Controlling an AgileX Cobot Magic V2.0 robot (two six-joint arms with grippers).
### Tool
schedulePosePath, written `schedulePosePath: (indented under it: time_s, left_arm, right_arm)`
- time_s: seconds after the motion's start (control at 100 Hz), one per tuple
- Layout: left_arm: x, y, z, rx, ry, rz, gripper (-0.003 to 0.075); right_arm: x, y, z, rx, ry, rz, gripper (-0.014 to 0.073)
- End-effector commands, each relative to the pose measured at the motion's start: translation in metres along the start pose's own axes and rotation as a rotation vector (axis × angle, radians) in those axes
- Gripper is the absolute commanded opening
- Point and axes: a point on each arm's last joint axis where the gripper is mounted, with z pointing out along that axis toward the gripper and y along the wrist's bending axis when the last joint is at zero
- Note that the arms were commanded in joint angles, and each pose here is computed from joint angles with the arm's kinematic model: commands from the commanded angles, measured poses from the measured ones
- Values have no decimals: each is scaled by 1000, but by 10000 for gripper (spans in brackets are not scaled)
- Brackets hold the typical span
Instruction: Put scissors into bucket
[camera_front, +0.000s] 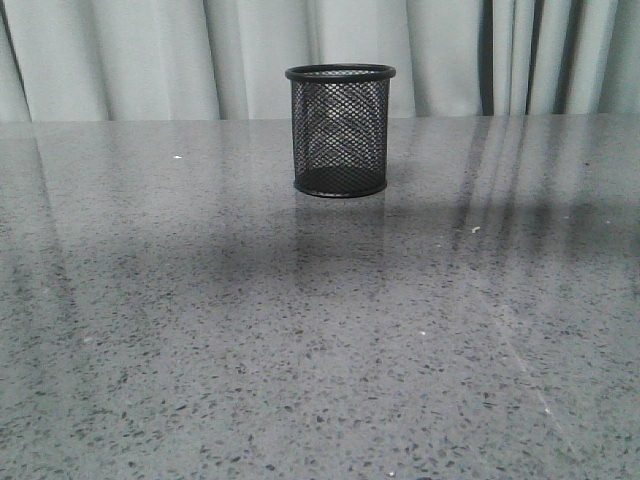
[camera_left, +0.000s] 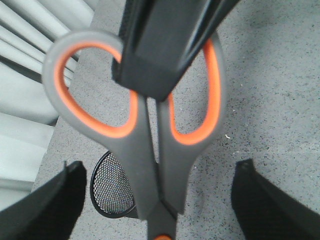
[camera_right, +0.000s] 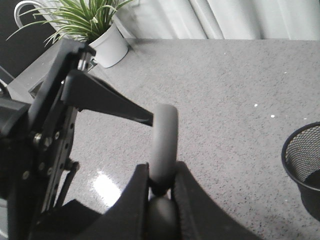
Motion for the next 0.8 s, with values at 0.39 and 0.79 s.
schedulePosePath:
  time_s: [0.39, 0.79]
  left_arm:
    - [7, 25, -117, -352, -60, -141, 587]
    - [27, 27, -152, -443, 30, -247, 587]
  right_arm:
    - [-31, -5, -15, 235, -161, -213, -48]
    - [-49, -27, 0, 387, -27, -346, -45]
